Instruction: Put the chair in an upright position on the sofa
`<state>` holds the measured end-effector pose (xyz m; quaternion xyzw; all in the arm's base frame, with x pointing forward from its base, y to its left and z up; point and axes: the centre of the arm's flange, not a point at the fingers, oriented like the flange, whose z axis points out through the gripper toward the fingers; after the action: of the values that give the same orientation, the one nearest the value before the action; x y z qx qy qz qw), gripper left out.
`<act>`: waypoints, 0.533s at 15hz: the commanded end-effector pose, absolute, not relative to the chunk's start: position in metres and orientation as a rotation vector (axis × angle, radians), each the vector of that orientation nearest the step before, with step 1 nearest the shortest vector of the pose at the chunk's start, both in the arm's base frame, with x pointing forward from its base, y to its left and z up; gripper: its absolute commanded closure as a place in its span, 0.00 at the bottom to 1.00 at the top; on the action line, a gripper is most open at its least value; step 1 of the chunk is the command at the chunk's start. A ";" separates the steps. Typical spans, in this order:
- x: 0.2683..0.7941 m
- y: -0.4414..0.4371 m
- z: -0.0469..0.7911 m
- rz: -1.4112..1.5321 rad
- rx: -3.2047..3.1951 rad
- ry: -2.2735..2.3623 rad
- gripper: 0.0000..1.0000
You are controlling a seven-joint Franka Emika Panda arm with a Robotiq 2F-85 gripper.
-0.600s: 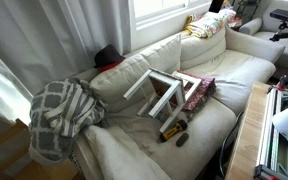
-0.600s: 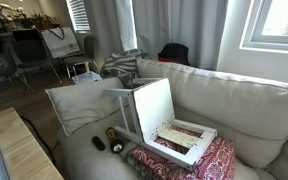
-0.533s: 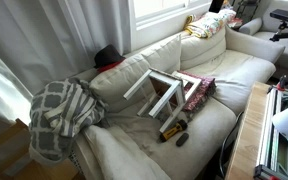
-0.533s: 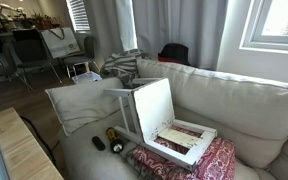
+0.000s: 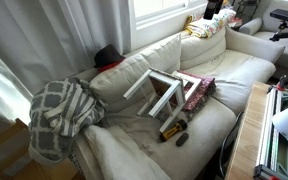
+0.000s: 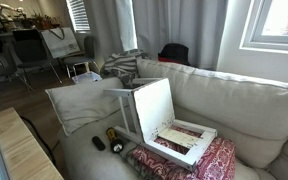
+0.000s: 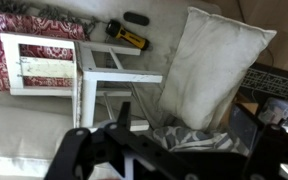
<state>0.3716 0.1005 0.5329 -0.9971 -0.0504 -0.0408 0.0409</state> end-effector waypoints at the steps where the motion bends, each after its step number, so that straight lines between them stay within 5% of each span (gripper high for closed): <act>1: 0.421 0.035 0.476 0.023 -3.029 0.117 0.00; 8: 0.476 -0.108 0.342 0.051 -2.897 0.704 0.00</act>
<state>0.4478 -0.0703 0.3969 -0.9838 0.1657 0.0171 0.0667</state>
